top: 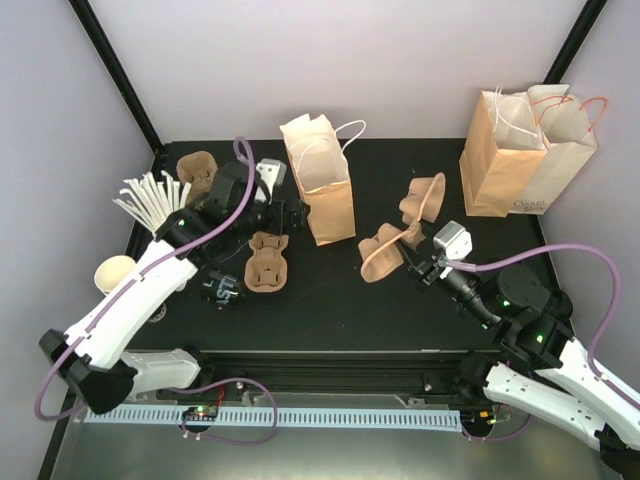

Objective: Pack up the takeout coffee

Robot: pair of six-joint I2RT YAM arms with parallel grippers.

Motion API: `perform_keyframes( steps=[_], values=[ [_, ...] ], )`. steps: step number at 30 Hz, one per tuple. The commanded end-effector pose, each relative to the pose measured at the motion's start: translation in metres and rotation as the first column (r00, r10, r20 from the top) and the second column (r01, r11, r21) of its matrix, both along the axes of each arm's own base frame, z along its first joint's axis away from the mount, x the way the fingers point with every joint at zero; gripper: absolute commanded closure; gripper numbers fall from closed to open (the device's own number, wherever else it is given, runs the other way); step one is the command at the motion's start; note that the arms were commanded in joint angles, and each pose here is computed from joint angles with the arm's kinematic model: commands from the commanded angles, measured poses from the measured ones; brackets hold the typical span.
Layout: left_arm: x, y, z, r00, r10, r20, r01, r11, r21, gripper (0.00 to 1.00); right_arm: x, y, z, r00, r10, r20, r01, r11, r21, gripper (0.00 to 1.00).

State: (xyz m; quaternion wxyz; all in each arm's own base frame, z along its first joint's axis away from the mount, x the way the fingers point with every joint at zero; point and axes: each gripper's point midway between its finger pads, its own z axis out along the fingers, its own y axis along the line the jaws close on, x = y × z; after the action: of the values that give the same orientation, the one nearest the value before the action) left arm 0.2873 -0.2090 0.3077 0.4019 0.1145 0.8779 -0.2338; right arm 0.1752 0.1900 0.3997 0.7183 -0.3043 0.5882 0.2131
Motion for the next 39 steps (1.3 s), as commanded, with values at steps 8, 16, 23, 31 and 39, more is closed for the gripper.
perform_keyframes(
  steps=[8,16,23,31,39],
  values=[
    [0.109,0.018,0.016,0.974,0.203,0.104,-0.225,0.928,0.297,0.01,0.005,-0.013,0.014,0.997,-0.067,0.024,0.066,0.997,0.040,0.53],
    [0.148,0.009,-0.005,0.978,0.206,0.035,-0.205,0.911,0.357,0.02,0.000,-0.022,0.015,0.997,-0.072,0.006,0.071,0.995,0.066,0.53],
    [0.160,0.016,-0.022,0.965,0.262,0.020,-0.250,0.893,0.374,0.30,0.004,-0.017,0.010,0.997,-0.070,-0.025,0.072,0.995,0.063,0.54],
    [0.152,0.006,-0.015,0.993,0.114,-0.030,-0.105,0.971,0.214,0.85,0.014,0.018,0.008,0.991,0.003,-0.135,-0.009,0.999,-0.044,0.54],
    [0.112,-0.012,-0.002,0.994,-0.111,-0.014,0.111,0.981,0.159,0.99,0.004,0.045,0.038,0.968,0.147,-0.205,-0.153,0.988,-0.015,0.53]
  ],
)
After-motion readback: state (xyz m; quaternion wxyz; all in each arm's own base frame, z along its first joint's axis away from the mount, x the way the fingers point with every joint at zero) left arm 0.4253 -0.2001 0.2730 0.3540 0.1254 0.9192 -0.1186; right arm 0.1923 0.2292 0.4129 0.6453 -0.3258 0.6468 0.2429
